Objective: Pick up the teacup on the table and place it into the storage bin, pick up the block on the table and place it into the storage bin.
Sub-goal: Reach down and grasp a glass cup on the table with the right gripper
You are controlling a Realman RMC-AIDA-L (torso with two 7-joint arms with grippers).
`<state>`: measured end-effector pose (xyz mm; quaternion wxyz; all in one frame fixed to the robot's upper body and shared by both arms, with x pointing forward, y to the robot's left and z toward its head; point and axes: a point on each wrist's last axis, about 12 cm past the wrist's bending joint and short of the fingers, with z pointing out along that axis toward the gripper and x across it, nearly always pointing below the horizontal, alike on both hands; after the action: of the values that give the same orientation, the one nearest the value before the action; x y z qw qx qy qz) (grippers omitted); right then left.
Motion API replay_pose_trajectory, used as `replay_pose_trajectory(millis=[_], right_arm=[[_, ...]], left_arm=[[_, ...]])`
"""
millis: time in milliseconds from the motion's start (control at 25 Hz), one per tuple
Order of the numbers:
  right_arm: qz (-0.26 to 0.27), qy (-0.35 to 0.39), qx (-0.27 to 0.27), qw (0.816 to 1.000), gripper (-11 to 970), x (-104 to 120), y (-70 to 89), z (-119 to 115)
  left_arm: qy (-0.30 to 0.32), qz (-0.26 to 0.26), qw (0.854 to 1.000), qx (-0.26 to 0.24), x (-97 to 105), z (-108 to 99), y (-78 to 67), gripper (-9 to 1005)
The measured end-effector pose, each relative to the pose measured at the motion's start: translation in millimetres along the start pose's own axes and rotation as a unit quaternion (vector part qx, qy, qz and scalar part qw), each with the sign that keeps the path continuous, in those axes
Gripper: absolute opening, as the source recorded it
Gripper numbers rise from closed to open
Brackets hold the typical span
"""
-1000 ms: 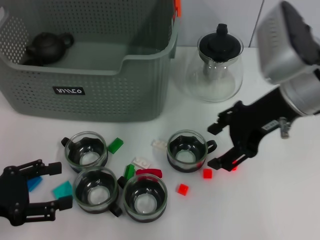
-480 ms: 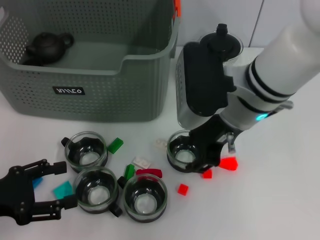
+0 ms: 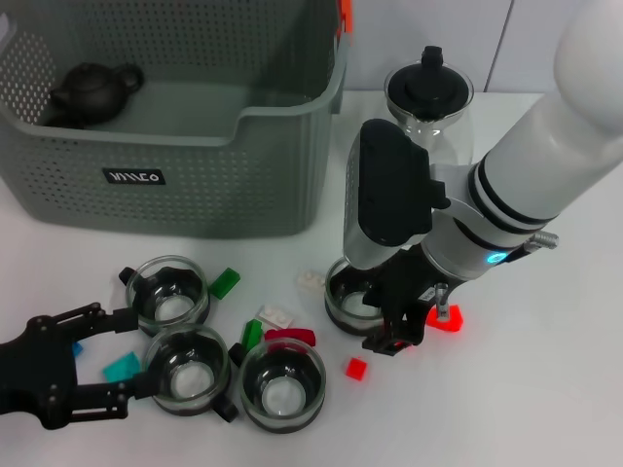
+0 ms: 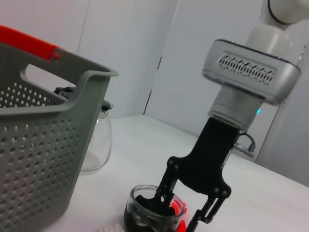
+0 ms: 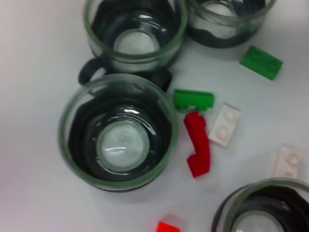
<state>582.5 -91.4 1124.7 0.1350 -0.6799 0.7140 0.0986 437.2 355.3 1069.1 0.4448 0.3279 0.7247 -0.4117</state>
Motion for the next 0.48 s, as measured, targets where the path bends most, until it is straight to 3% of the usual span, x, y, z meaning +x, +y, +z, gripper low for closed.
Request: replay_pose_trajectory(millis=[280,480], right_arm=[[0.013,-0.007,-0.001,1.000,435,3.2,-1.7,0.5],[0.021,-0.012,-0.012,1.000,260,4.1,-2.3,-4.4]], left_arm=[[0.000,0.000,1.000,0.000,0.0,0.3,0.1,905],[0.000,0.000,1.000,0.000,-0.1,0.2,0.1,905]])
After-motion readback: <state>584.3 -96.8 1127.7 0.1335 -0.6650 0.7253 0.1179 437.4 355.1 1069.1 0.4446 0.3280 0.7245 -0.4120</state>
